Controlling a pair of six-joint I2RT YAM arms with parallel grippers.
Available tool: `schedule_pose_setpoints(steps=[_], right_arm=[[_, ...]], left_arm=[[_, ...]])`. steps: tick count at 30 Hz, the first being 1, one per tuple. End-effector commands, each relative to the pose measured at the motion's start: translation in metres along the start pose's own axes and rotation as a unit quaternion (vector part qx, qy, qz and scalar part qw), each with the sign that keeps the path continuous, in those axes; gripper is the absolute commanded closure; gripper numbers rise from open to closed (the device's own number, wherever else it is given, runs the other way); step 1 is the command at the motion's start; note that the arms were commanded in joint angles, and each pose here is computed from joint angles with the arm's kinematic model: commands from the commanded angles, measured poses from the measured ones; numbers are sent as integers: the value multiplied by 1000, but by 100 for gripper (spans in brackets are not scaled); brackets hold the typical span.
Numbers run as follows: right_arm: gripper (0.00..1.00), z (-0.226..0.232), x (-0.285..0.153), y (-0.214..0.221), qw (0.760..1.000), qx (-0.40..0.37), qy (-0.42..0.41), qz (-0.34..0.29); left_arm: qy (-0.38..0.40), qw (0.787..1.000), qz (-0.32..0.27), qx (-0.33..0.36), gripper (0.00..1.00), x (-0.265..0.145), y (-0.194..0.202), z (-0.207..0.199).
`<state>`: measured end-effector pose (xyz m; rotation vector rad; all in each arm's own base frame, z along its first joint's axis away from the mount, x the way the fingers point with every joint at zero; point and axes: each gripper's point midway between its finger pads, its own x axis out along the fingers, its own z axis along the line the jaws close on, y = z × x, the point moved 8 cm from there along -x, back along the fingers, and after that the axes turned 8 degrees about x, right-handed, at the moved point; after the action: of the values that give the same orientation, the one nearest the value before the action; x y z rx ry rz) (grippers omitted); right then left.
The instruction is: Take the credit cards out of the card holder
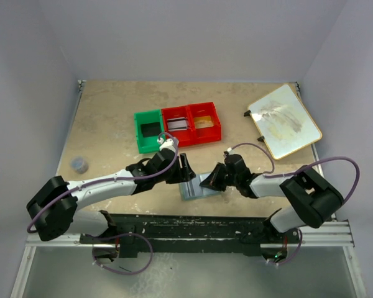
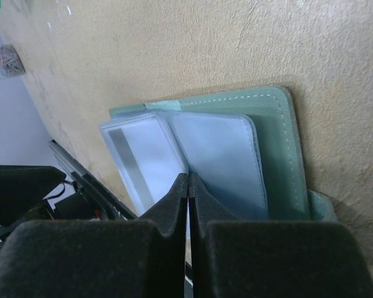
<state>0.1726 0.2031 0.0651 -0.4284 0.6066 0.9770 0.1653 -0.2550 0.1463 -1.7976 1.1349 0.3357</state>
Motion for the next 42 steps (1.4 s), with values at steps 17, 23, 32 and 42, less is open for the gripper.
schedule_pose_setpoints(steps=[17, 23, 32, 42], right_arm=[[100, -32, 7, 5, 998, 12, 55, 10], [100, -33, 7, 6, 998, 11, 58, 12], [100, -33, 8, 6, 998, 11, 56, 11], [100, -32, 7, 6, 998, 9, 55, 12]], left_arm=[[36, 999, 11, -37, 45, 28, 13, -5], [23, 999, 5, -39, 45, 25, 14, -1], [15, 999, 1, -35, 45, 19, 16, 2], [3, 999, 7, -40, 45, 27, 22, 7]])
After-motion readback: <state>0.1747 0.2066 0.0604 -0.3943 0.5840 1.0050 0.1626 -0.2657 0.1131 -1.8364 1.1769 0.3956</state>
